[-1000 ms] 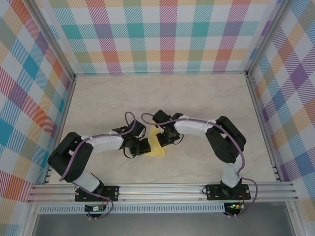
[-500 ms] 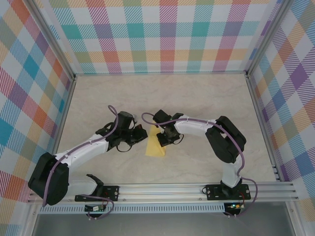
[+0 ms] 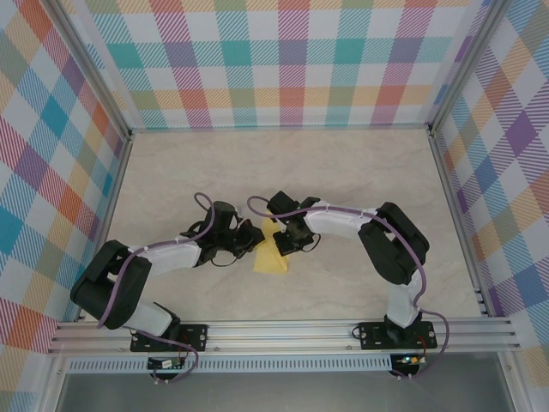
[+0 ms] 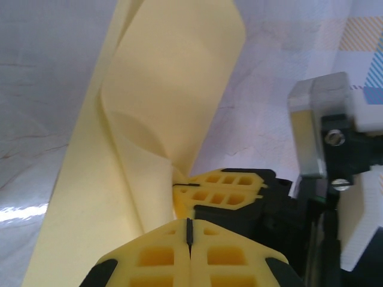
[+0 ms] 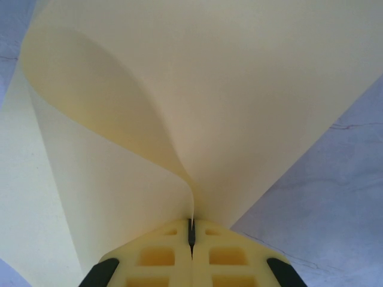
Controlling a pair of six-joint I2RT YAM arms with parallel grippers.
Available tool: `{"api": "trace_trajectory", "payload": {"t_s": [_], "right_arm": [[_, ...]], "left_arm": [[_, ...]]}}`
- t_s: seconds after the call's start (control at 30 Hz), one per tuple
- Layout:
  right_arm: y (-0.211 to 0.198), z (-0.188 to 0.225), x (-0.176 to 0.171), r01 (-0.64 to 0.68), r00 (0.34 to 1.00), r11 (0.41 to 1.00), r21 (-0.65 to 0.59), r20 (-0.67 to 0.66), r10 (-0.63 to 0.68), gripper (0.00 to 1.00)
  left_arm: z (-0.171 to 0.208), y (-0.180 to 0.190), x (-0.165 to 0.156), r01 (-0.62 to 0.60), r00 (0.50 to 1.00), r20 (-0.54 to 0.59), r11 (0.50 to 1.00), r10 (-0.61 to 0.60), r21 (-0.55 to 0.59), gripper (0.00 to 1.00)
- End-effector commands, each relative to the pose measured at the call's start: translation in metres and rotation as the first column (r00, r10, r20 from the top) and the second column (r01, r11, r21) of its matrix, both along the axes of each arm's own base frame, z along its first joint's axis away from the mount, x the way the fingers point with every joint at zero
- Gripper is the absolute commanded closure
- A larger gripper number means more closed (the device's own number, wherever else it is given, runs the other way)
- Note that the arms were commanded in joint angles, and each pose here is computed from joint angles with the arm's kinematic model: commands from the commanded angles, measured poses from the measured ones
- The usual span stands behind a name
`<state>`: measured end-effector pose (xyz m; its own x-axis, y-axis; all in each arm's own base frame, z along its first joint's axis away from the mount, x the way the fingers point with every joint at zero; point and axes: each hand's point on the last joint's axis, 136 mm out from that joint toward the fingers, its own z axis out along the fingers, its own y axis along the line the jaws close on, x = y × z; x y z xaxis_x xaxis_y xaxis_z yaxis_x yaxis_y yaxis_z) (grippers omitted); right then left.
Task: Fold a paper plane with a square sheet of paper (pick it up from the middle)
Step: Fold the triangle a second time at the center of the table.
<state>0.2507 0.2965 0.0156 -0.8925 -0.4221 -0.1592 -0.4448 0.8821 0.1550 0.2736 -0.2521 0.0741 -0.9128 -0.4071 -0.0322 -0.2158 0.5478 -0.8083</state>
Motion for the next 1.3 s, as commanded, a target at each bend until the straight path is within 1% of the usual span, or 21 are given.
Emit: {"api": "trace_trajectory", "payload": {"t_s": [0.0,0.33,0.4,0.67,0.8,0.87,0.97,1.07,1.17,1.27], "right_arm": [[-0.015,-0.028,-0.012,0.011,0.998,0.998,-0.069,-0.063,-0.016,0.97],[-0.015,-0.026,-0.011,0.013,0.998,0.998,-0.069,-0.061,-0.017,0.97],[-0.015,-0.027,-0.011,0.015,0.998,0.997,-0.069,-0.062,-0.019,0.97],[-0.014,-0.026,-0.011,0.021,0.998,0.998,-0.063,-0.062,-0.025,0.97],[-0.013,-0.024,-0.011,0.021,0.998,0.998,-0.056,-0.061,-0.025,0.96],[-0.011,-0.021,-0.010,0.025,0.998,0.999,-0.045,-0.058,-0.028,0.96],[-0.005,-0.014,-0.007,0.032,0.998,0.999,-0.021,-0.051,-0.033,0.93],[0.000,-0.002,-0.003,0.051,0.998,0.999,0.010,-0.031,-0.051,0.90],[0.003,0.016,0.002,0.083,0.997,0.996,0.045,-0.004,-0.083,0.80],[-0.004,0.042,0.006,0.131,0.990,0.989,0.064,0.051,-0.135,0.70]], "left_arm": [[0.005,-0.008,0.005,0.018,1.000,0.018,0.999,-0.017,-0.048,1.00],[-0.004,-0.024,0.005,0.082,0.997,0.008,0.995,-0.081,-0.053,1.00],[-0.010,-0.025,0.005,0.093,0.996,0.005,0.995,-0.093,-0.023,1.00],[-0.031,-0.023,0.000,0.106,0.994,-0.029,0.994,-0.105,0.005,1.00],[-0.052,-0.012,-0.007,0.105,0.993,-0.066,0.991,-0.099,0.079,1.00],[-0.059,-0.010,-0.011,0.109,0.991,-0.086,0.990,-0.101,0.092,1.00],[-0.069,-0.003,-0.017,0.108,0.989,-0.117,0.986,-0.093,0.128,1.00],[-0.075,-0.001,-0.022,0.120,0.986,-0.131,0.983,-0.102,0.138,1.00],[-0.078,0.001,-0.024,0.120,0.986,-0.133,0.982,-0.100,0.148,1.00],[-0.078,0.002,-0.025,0.124,0.986,-0.132,0.980,-0.104,0.154,1.00]]}}
